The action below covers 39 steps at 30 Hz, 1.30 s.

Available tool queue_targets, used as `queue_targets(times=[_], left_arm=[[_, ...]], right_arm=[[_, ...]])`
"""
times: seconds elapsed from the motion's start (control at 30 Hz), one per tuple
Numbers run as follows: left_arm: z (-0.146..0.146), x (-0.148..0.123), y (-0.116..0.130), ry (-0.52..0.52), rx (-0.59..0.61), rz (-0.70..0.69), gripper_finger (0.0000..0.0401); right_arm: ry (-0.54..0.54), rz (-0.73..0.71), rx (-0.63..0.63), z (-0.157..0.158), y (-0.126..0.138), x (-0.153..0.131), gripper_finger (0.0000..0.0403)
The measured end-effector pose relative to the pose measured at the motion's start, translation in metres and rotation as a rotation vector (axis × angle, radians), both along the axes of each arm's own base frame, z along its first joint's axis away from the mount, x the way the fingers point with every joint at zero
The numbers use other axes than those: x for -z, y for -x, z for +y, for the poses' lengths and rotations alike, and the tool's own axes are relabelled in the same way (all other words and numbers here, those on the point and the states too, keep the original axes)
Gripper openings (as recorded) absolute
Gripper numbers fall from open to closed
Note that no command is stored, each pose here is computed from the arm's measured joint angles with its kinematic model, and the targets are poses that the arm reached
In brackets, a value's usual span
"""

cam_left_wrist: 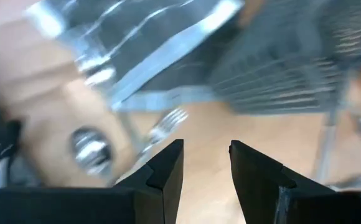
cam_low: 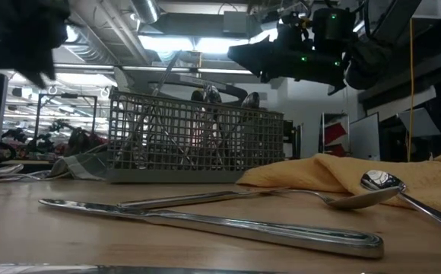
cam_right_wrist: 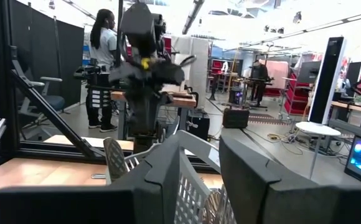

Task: Sort silverware
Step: Put the silver spoon into the gray silverware basket

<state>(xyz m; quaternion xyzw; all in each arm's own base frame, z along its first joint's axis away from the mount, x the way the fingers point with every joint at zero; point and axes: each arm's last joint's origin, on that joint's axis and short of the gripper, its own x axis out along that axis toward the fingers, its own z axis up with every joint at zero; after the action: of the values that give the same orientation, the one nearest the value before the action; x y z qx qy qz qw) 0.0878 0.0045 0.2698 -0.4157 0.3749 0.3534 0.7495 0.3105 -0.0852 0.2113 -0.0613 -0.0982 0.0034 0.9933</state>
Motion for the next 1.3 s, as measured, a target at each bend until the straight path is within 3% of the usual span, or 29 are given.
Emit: queue_targets(times=[0.4,0.73,0.97,1.3], left_arm=[[0.000,0.039,-0.028,-0.006,-0.064,0.328,0.0120],[-0.001,0.063,-0.061,-0.010,-0.062,0.455,0.0120],[-0.007,0.080,-0.081,0.036,0.087,0.517,0.0120],[-0.010,0.106,-0.093,0.010,0.247,0.710,0.0120]], right_arm=[[0.001,-0.004,0.000,0.000,0.000,0.000,0.0115],[0.002,-0.008,0.000,0.000,0.000,-0.001,0.0115],[-0.002,0.006,0.000,0.000,0.000,0.001,0.0115],[0.011,0.010,-0.065,0.002,0.000,0.001,0.0115]])
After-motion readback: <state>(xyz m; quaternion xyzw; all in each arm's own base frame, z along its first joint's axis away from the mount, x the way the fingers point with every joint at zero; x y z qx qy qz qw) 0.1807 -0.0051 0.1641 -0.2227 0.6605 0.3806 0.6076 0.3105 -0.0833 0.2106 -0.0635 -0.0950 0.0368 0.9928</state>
